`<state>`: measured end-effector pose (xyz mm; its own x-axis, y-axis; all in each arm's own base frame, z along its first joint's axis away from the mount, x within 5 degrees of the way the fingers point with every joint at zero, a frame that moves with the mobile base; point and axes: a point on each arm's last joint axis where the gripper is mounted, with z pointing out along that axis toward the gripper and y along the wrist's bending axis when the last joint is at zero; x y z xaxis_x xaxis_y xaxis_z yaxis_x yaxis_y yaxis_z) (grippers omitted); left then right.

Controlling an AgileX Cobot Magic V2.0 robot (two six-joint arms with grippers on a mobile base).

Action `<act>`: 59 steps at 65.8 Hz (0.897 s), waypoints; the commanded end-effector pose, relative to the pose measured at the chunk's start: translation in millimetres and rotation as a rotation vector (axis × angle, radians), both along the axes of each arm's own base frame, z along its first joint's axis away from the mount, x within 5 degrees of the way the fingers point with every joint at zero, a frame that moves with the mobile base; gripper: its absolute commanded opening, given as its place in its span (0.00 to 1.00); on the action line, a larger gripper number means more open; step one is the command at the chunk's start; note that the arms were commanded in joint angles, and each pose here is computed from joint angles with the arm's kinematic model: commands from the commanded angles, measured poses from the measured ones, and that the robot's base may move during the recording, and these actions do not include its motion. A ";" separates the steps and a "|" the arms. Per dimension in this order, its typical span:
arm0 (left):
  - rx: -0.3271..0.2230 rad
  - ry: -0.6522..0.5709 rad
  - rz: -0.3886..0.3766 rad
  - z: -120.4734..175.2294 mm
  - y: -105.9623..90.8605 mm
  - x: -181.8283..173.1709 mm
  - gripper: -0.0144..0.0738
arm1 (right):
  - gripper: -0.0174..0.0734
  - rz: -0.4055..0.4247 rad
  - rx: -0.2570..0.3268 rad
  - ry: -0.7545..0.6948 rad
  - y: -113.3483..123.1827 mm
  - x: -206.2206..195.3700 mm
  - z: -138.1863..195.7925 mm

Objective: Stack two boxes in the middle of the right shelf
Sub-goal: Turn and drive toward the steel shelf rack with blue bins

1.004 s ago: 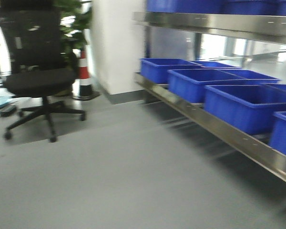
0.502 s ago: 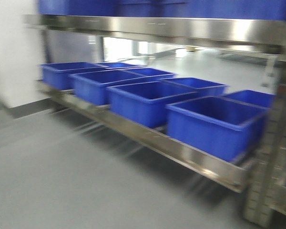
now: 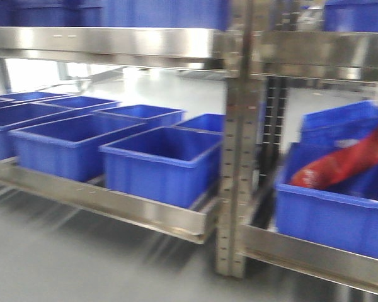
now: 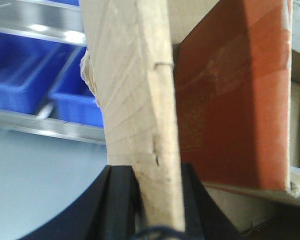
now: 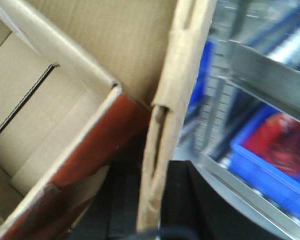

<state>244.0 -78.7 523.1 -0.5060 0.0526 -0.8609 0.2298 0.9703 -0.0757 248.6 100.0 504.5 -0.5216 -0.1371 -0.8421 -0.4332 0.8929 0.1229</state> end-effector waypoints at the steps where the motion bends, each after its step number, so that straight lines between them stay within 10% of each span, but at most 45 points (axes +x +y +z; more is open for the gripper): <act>1: -0.060 -0.100 -0.031 14.8 -2.8 -6.5 0.04 | 0.02 0.008 0.019 -0.048 -0.5 -3.4 8.1; 59: -0.059 -0.100 -0.030 14.8 -2.7 -6.4 0.04 | 0.02 0.008 0.019 -0.048 -0.5 -3.4 8.1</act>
